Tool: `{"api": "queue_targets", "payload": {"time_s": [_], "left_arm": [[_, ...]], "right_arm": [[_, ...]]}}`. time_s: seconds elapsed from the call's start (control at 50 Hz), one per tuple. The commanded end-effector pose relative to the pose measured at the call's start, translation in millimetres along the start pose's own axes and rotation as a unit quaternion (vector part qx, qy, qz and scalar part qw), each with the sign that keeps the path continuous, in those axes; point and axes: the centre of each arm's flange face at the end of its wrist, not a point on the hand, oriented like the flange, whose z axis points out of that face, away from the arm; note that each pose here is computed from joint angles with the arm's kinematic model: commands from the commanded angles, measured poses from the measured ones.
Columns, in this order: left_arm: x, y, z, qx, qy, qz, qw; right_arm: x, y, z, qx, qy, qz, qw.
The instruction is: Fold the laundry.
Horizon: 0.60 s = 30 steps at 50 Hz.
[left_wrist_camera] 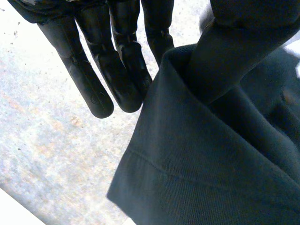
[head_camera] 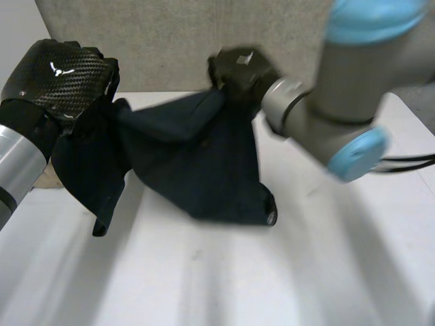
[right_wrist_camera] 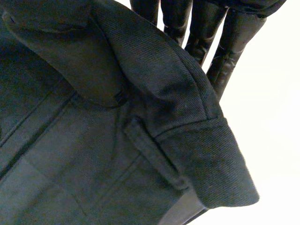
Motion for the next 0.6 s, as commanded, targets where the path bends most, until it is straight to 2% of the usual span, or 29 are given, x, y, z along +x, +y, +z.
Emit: {"api": "queue_targets", "payload": {"time_s": [0.02, 0.18, 0.28, 0.32, 0.4, 0.5, 0.6], "left_arm": [[-8, -10, 8, 0.018, -0.016, 0.044, 0.999], [-22, -43, 7, 0.070, -0.042, 0.041, 0.996], [-25, -60, 4, 0.098, -0.045, 0.008, 0.994], [-24, -59, 5, 0.097, -0.040, 0.000, 0.994], [-9, -41, 20, 0.070, -0.012, -0.011, 0.997], [31, -5, 58, 0.015, 0.041, -0.014, 0.999], [49, 32, 97, -0.025, 0.055, -0.011, 0.998]], "right_arm": [[34, -79, -65, 0.017, 0.058, -0.176, 0.982], [57, -131, -118, 0.031, 0.122, -0.202, 0.971], [61, -145, -149, 0.014, 0.131, -0.202, 0.971], [59, -138, -148, -0.002, 0.117, -0.195, 0.974], [57, -88, -128, -0.078, 0.070, -0.175, 0.979], [60, -45, -105, -0.139, 0.048, -0.173, 0.974], [70, -13, -82, -0.169, 0.056, -0.166, 0.970]]}}
